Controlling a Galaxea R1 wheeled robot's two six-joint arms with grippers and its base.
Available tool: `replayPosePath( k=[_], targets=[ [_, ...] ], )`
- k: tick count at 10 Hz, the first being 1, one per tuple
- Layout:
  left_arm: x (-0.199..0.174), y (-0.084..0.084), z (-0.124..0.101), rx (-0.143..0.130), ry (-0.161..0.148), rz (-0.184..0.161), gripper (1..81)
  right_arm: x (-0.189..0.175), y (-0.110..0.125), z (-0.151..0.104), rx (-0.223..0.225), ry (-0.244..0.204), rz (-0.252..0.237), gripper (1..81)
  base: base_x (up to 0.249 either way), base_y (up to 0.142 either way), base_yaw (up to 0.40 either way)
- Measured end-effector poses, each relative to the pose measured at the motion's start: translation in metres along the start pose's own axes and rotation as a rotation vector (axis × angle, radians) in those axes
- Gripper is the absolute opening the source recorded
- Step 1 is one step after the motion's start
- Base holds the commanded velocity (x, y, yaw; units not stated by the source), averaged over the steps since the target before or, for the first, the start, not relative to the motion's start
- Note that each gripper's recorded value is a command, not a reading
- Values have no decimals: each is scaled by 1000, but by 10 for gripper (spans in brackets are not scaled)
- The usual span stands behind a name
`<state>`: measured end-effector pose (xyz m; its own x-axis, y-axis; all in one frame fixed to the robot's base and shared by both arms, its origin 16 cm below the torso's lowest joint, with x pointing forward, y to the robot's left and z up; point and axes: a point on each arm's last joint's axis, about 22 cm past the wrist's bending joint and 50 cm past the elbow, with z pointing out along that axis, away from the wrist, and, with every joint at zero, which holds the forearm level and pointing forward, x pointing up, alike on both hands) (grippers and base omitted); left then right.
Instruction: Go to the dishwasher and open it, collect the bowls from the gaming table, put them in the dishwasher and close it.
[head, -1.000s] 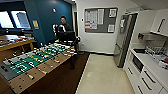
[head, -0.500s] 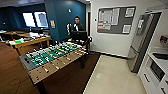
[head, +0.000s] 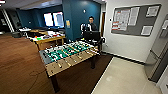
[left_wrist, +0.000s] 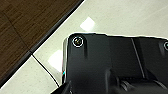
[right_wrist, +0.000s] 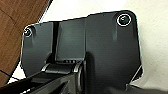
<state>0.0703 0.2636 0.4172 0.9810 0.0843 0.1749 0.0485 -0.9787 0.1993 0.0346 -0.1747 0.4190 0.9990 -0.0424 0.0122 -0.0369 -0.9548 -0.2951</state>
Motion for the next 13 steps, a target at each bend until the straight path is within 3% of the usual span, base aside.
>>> replayPosePath(
  k=[13],
  targets=[
    [-2,0,0,0,-2,-3,811,-5,-1,0,2,-4,1,811,0,0,343]
  ],
)
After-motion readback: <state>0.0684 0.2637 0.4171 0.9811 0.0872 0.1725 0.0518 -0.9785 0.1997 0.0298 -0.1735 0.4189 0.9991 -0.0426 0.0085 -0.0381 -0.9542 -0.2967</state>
